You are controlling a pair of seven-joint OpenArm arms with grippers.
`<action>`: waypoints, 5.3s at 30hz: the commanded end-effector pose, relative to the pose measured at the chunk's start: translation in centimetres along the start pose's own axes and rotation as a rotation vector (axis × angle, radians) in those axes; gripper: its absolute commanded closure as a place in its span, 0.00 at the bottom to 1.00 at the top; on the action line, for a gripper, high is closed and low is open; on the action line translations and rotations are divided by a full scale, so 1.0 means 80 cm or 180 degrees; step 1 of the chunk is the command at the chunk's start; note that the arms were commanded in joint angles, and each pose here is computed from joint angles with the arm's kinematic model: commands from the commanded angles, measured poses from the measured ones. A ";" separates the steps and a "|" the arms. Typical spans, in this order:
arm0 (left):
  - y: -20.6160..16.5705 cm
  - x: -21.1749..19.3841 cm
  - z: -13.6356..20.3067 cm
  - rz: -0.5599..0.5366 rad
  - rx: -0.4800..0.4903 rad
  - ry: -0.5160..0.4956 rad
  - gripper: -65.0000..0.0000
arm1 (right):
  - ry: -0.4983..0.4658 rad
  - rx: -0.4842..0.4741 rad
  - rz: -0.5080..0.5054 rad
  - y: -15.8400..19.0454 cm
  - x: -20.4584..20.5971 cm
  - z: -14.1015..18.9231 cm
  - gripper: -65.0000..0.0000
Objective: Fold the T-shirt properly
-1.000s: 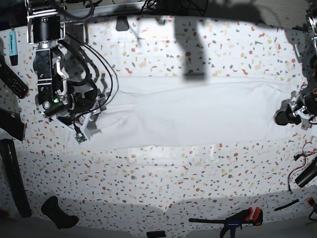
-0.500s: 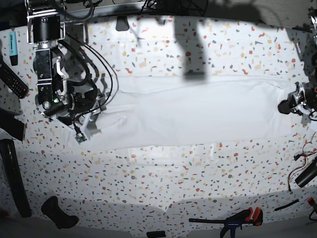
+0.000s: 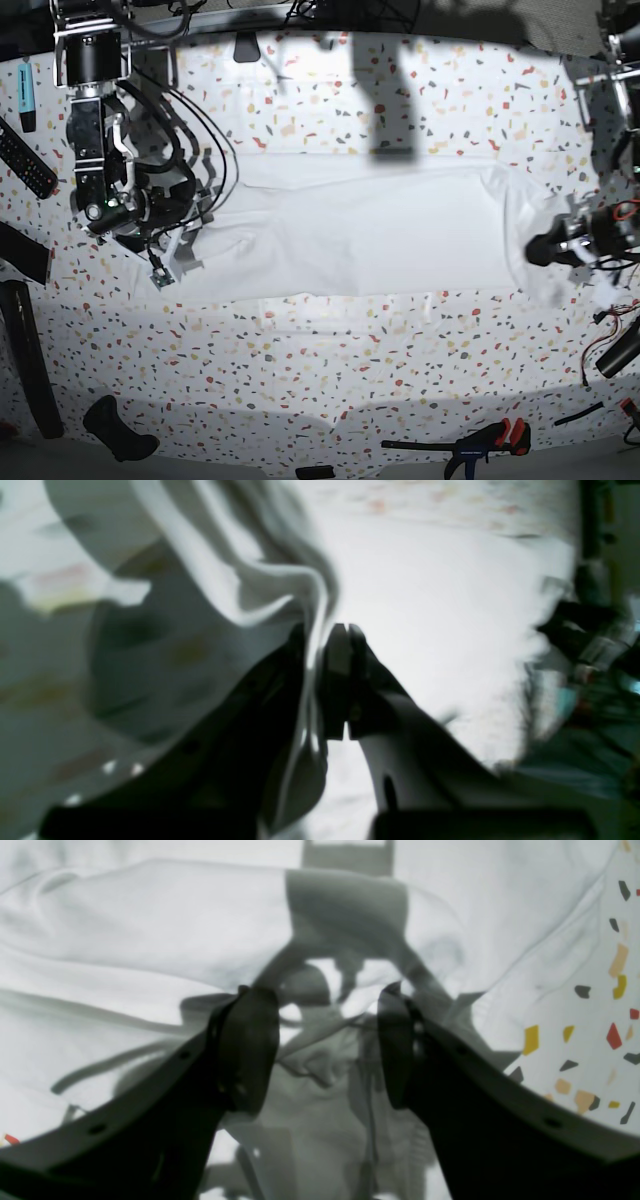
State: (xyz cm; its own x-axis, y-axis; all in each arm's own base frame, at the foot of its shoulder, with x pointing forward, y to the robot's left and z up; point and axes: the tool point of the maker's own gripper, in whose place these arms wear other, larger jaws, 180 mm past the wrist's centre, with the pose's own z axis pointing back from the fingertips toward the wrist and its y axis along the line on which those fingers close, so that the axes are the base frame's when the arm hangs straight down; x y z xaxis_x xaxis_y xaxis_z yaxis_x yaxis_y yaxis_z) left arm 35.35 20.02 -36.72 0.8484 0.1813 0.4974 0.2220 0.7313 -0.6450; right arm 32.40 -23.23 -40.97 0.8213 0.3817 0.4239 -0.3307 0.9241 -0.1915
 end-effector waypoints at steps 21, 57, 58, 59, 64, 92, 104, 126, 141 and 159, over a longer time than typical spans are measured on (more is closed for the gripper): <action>-0.148 0.008 -0.091 -0.0576 -0.0510 -0.0006 1.00 | 0.0199 -0.0214 0.0035 -0.022 -0.014 0.004 0.49; -0.235 -0.041 -0.105 -0.0307 -0.1603 0.0024 0.47 | -0.0133 -0.0240 0.0038 -0.027 0.018 0.007 0.49; -0.240 -0.043 -0.108 -0.0293 -0.1633 0.0022 0.47 | -0.0138 -0.0241 0.0039 -0.028 0.019 0.007 0.49; -0.244 -0.044 -0.110 -0.0279 -0.1663 0.0017 0.47 | -0.0149 -0.0248 0.0037 -0.029 0.021 0.008 0.49; -0.247 -0.036 -0.108 -0.0369 -0.1667 0.0052 0.48 | -0.0164 -0.0263 0.0037 -0.032 0.026 0.009 0.49; -0.157 -0.154 -0.108 -0.0639 -0.0444 0.0216 0.48 | -0.0138 -0.0261 0.0035 -0.032 0.024 0.009 0.49; -0.138 -0.165 -0.088 -0.0560 -0.0430 0.0249 0.48 | -0.0417 -0.0153 0.0101 -0.043 0.067 0.047 0.49; -0.151 -0.155 -0.087 -0.0463 -0.0600 0.0102 0.48 | -0.1093 0.0183 -0.1035 -0.151 0.059 0.137 0.49; -0.151 -0.155 -0.087 -0.0463 -0.0600 0.0102 0.48 | -0.0818 0.0834 -0.1664 -0.135 -0.012 0.049 0.49; -0.151 -0.156 -0.087 -0.0464 -0.0599 0.0104 0.48 | -0.0957 0.1185 -0.1880 -0.082 0.005 0.025 0.49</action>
State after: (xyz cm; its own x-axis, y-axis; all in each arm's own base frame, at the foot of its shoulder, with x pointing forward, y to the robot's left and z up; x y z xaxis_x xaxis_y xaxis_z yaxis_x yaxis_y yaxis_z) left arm 24.76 4.24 -39.98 0.8318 0.0439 0.5534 0.4128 0.6176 -0.6695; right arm 33.51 -28.71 -38.77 0.7738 -0.2677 0.5740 -0.0248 0.8927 0.4499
